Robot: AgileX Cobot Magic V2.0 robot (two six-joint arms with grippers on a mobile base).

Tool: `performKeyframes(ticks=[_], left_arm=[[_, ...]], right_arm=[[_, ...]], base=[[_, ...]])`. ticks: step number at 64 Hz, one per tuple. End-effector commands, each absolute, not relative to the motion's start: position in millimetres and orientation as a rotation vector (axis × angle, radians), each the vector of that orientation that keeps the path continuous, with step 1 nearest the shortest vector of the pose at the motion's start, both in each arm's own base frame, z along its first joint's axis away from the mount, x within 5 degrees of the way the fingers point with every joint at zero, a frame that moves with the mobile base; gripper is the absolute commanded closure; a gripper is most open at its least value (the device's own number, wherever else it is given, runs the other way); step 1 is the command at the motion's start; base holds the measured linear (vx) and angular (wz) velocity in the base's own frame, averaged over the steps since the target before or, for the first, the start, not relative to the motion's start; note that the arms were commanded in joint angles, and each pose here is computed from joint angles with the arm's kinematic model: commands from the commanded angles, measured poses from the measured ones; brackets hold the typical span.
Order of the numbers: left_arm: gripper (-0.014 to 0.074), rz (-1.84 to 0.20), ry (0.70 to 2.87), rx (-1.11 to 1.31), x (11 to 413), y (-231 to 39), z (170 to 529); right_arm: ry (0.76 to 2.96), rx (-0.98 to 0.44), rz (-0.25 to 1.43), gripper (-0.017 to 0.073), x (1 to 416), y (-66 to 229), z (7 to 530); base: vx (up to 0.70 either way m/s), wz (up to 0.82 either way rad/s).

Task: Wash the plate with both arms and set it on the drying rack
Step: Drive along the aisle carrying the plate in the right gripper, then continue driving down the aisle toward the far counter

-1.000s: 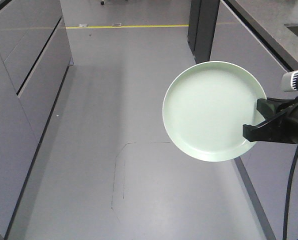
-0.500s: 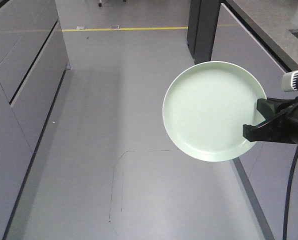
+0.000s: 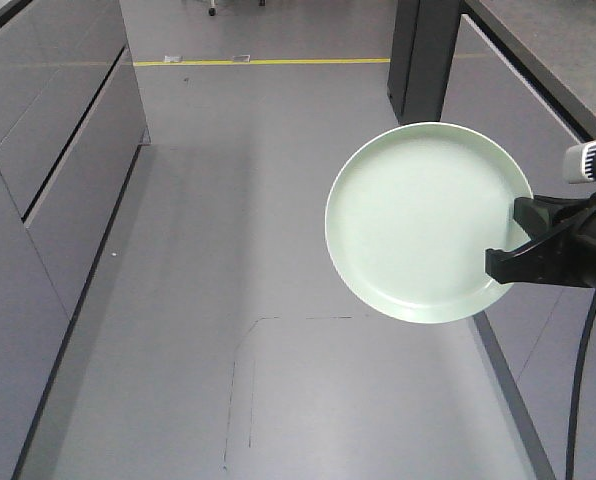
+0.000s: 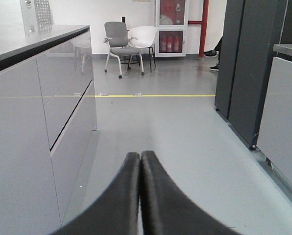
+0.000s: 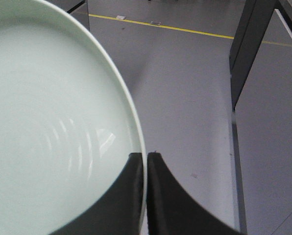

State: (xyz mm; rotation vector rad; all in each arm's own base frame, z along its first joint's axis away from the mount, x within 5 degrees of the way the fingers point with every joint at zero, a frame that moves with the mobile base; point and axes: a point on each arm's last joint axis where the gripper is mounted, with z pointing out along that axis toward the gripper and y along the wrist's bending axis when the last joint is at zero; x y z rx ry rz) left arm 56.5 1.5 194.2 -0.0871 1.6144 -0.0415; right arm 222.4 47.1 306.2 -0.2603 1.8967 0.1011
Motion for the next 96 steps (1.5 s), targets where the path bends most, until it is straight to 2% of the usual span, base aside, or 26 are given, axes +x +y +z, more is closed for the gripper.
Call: performKeyframes(ticks=[1, 96], left_arm=[[0.0599, -0.051, 1.544, -0.092, 56.1, 1.5, 196.1], [0.0599, -0.063, 1.545, -0.080, 56.1, 0.7, 196.1]], right_arm=[[1.772, -0.234, 0.097, 0.0569, 223.0, 45.4, 326.9], [1.772, -0.234, 0.097, 0.0569, 223.0, 45.4, 326.9]], base=[[0.14, 0.05], [0.17, 0.02]])
